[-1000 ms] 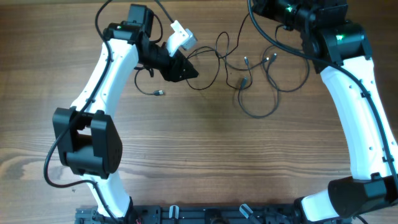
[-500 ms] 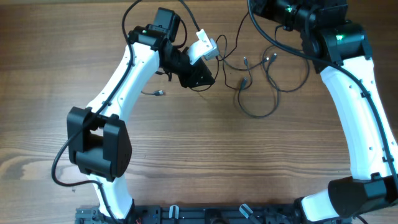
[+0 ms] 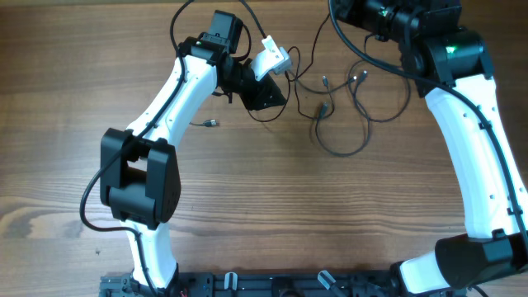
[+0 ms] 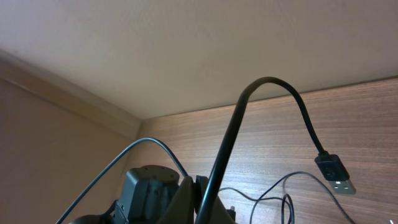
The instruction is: Untangle cables
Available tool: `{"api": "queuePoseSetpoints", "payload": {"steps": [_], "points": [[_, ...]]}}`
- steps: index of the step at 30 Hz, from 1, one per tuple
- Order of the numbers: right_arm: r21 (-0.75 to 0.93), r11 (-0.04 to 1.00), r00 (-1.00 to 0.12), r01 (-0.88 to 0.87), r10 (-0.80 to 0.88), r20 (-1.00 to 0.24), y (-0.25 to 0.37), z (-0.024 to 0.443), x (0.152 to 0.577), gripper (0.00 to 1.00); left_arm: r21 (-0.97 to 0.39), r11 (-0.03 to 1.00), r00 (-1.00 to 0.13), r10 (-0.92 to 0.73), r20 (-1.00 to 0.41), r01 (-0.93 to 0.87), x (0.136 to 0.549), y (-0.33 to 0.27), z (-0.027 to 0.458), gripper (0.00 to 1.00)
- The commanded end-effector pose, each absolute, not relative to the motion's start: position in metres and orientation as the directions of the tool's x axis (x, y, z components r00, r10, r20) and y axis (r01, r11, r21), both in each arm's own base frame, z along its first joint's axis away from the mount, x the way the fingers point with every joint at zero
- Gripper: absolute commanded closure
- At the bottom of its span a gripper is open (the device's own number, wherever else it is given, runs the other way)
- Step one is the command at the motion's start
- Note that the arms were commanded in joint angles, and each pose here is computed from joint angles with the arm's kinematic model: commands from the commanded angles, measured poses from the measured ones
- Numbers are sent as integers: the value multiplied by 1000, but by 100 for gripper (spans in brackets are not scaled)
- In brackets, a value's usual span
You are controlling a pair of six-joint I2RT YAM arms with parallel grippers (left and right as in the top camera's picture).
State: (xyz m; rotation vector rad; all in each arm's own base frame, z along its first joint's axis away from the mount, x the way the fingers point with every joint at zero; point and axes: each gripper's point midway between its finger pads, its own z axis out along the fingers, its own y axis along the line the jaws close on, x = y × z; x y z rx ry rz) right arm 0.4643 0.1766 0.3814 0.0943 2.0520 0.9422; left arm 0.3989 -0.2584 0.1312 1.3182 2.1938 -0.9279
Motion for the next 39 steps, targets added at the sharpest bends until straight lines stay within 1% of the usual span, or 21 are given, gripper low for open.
{"api": "queuePoseSetpoints", "payload": {"steps": [1,6,12,14,16,17,18,19,28,30,34,39], "points": [[654,688,-602,-316,387,-698,179,411,452,95,-340,328,-473,605,-641,881,398,-265,131,66],[655,686,-603,-316,388,-697,179,411,452,95,-331,302,-448,616,-648,894,392,-277,132,62],[660,674,-609,-331,381,-695,182,412,450,95,-317,283,-425,619,-660,905,390,-286,133,62],[659,674,-606,-335,381,-698,182,414,449,95,-314,281,-421,619,-663,907,391,-287,133,64],[658,673,-603,-337,382,-700,182,416,448,95,-314,281,-421,619,-663,907,391,-287,133,70],[657,673,-601,-340,383,-702,181,417,447,95,-314,281,-422,619,-663,907,390,-287,133,76],[657,672,-598,-342,383,-704,181,419,446,95,-314,282,-422,619,-662,907,390,-287,133,89],[656,672,-597,-343,383,-705,181,419,446,95,-314,282,-422,619,-662,907,390,-287,133,96],[651,673,-587,-351,383,-713,180,425,441,95,-350,293,-455,631,-628,890,391,-286,110,96],[647,681,-590,-344,380,-713,179,423,441,95,-349,320,-473,631,-615,881,394,-284,109,96],[639,691,-591,-339,372,-716,177,420,441,95,-295,366,-469,649,-599,883,400,-273,113,96],[623,727,-584,-289,382,-716,169,413,445,95,-243,399,-459,645,-611,884,405,-260,134,96]]}}
